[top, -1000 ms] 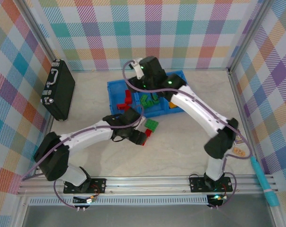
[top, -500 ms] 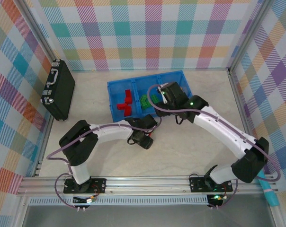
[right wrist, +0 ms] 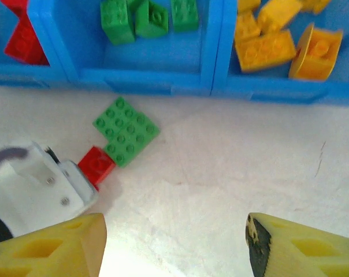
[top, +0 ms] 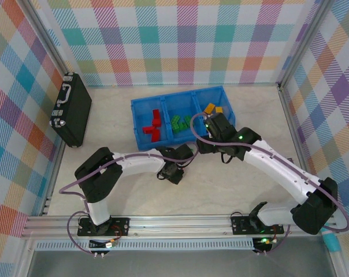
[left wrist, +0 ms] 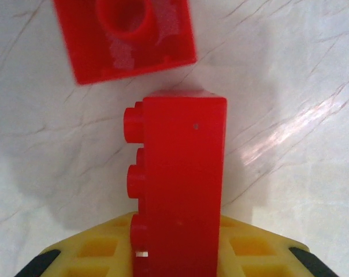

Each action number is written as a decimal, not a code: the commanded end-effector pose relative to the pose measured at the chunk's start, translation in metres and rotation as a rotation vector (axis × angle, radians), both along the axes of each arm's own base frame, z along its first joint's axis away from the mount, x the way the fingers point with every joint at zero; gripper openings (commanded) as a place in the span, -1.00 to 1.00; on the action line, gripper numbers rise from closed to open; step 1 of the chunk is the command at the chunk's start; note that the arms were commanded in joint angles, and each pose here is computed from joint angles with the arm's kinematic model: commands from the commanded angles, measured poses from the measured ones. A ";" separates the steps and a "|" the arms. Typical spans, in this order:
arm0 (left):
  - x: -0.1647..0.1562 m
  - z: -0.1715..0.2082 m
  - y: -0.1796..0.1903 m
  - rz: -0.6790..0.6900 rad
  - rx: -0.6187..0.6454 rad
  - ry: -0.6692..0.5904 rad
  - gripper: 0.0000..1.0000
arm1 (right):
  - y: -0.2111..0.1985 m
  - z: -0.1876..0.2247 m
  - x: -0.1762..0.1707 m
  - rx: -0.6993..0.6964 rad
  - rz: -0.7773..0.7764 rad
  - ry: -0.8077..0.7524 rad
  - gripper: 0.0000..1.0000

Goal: Sort the legos into containers by color
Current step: Pick up the lego from the middle-left of the table, then place the lego in the container.

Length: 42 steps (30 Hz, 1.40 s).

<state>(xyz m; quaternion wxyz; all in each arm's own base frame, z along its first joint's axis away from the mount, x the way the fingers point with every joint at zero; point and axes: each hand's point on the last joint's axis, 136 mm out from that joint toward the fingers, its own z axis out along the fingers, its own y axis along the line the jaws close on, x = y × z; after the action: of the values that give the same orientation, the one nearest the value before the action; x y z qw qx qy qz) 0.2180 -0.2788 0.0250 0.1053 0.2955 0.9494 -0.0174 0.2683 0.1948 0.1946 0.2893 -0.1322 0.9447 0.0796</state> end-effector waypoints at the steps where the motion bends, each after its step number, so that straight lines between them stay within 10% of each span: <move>1: 0.015 0.052 0.009 -0.006 0.019 -0.110 -0.46 | 0.004 -0.013 -0.017 0.106 -0.070 0.100 0.32; 15: 0.122 0.223 0.104 0.229 -0.061 -0.505 -0.46 | 0.062 -0.067 -0.026 0.320 -0.156 0.335 0.47; 23: 0.176 0.200 0.147 0.355 -0.042 -0.520 -0.46 | 0.093 -0.089 -0.024 0.238 -0.240 0.437 0.55; 37: 0.222 0.155 0.121 0.343 -0.167 -0.434 -0.41 | 0.096 -0.139 -0.013 0.050 -0.365 0.464 0.42; 42: 0.227 0.137 0.118 0.342 -0.151 -0.394 -0.11 | 0.110 -0.145 0.002 0.054 -0.351 0.439 0.40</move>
<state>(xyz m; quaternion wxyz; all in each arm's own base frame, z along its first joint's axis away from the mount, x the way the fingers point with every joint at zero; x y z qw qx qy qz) 0.4350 -0.1550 0.1561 0.3011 0.1194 0.9461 0.0022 0.2613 0.2974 0.0477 0.0759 0.0587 0.9920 0.0824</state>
